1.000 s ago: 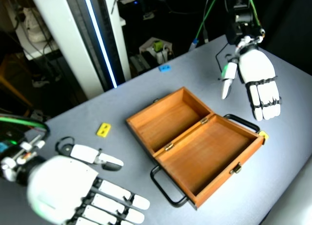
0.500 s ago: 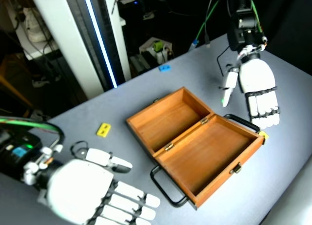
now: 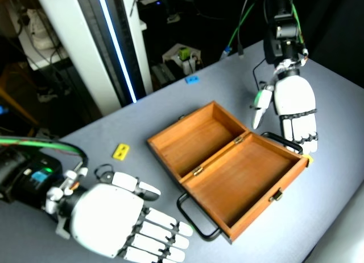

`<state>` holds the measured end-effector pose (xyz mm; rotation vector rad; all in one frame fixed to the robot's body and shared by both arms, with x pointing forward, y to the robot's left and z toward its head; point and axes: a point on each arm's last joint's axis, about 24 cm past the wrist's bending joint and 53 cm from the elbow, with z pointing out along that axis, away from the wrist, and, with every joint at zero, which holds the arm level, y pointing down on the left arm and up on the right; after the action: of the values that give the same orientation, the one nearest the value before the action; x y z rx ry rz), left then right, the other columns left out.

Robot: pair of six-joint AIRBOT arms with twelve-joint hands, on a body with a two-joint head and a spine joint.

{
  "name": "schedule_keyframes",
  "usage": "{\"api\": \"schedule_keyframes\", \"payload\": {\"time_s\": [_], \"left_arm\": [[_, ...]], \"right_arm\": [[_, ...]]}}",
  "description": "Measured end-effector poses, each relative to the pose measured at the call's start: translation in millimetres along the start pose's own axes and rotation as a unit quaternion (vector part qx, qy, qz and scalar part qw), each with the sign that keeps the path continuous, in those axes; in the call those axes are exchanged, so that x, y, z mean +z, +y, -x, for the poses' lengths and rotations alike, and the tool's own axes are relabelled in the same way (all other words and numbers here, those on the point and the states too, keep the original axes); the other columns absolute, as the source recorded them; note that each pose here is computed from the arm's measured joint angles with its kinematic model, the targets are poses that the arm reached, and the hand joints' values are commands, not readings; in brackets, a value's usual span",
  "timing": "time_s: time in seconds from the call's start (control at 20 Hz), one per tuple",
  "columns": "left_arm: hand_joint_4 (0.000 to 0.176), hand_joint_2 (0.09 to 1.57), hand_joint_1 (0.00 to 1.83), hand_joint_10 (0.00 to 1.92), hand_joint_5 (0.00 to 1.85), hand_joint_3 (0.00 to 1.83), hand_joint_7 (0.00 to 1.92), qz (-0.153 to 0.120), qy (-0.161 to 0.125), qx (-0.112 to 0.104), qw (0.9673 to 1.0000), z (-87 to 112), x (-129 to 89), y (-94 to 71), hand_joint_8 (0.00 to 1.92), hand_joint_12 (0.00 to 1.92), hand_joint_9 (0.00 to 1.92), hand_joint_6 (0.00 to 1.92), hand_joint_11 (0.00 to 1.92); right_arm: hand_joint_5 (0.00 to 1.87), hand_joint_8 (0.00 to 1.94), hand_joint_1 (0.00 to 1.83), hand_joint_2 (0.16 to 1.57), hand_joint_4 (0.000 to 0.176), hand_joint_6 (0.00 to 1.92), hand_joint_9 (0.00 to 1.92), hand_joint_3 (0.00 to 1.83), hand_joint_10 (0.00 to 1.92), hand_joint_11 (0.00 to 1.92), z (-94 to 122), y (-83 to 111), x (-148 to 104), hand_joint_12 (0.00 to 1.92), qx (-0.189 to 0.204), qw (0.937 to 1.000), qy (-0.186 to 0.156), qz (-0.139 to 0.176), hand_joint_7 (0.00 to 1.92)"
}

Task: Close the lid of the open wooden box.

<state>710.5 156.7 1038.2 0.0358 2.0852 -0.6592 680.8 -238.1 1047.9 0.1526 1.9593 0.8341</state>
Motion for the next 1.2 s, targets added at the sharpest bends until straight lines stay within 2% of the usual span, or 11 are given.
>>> {"api": "schedule_keyframes", "payload": {"time_s": [0.1, 0.25, 0.5, 1.0, 1.1, 1.2], "left_arm": [[0.0, 1.3, 0.0, 0.0, 0.02, 0.0, 0.01, 0.0, 0.001, 0.001, 1.0, -0.3, 0.0, 0.1, 0.0, 0.0, 0.0, 0.0, 0.0], [0.0, 1.26, 0.0, 0.0, 0.02, 0.0, 0.01, 0.002, 0.003, 0.002, 1.0, -1.4, 0.0, 1.2, 0.0, 0.01, 0.0, 0.0, 0.02], [0.0, 1.25, 0.0, 0.0, 0.01, 0.0, 0.0, 0.003, 0.003, 0.002, 1.0, -0.8, 0.0, 2.0, 0.0, 0.01, 0.0, 0.0, 0.03], [0.0, 1.32, 0.0, 0.0, 0.01, 0.01, 0.01, 0.007, 0.005, 0.009, 0.9999, -1.6, 3.2, 4.8, 0.0, 0.0, 0.0, 0.0, 0.0], [0.0, 1.27, 0.0, 0.0, 0.01, 0.0, 0.0, 0.009, 0.009, 0.009, 0.9999, -4.0, 3.5, 5.7, 0.0, 0.0, 0.0, 0.01, 0.0], [0.0, 1.2, 0.0, 0.01, 0.02, 0.0, 0.03, 0.003, 0.001, -0.006, 1.0, -3.2, -9.6, 6.0, 0.01, 0.01, 0.03, 0.0, 0.02]], "right_arm": [[0.11, 0.0, 0.21, 1.41, 0.0, 0.0, 0.03, 0.0, 0.0, 0.12, -6.2, 0.1, 3.0, 0.01, -0.001, 1.0, 0.008, -0.002, 0.11], [0.12, 0.0, 0.27, 1.42, 0.0, 0.0, 0.03, 0.0, 0.0, 0.12, -11.4, 1.3, 6.5, 0.01, -0.002, 0.9999, 0.015, -0.002, 0.11], [0.13, 0.01, 0.24, 1.42, 0.0, 0.01, 0.03, 0.0, 0.0, 0.07, -11.4, 1.4, 7.5, 0.0, -0.003, 0.9999, 0.015, -0.001, 0.12], [0.1, 0.0, 0.21, 1.42, 0.0, 0.0, 0.0, 0.0, 0.0, 0.08, -16.9, 3.2, 18.9, 0.01, -0.007, 0.9997, 0.024, -0.001, 0.09], [0.11, 0.01, 0.23, 1.42, 0.0, 0.0, 0.03, 0.0, 0.01, 0.11, -20.9, 6.2, 21.4, 0.01, -0.003, 0.9996, 0.027, 0.002, 0.11], [0.11, 0.0, 0.21, 1.42, 0.0, 0.0, 0.03, 0.0, 0.0, 0.13, -21.7, 10.6, 18.0, 0.02, 0.001, 0.9995, 0.031, 0.007, 0.11]]}}
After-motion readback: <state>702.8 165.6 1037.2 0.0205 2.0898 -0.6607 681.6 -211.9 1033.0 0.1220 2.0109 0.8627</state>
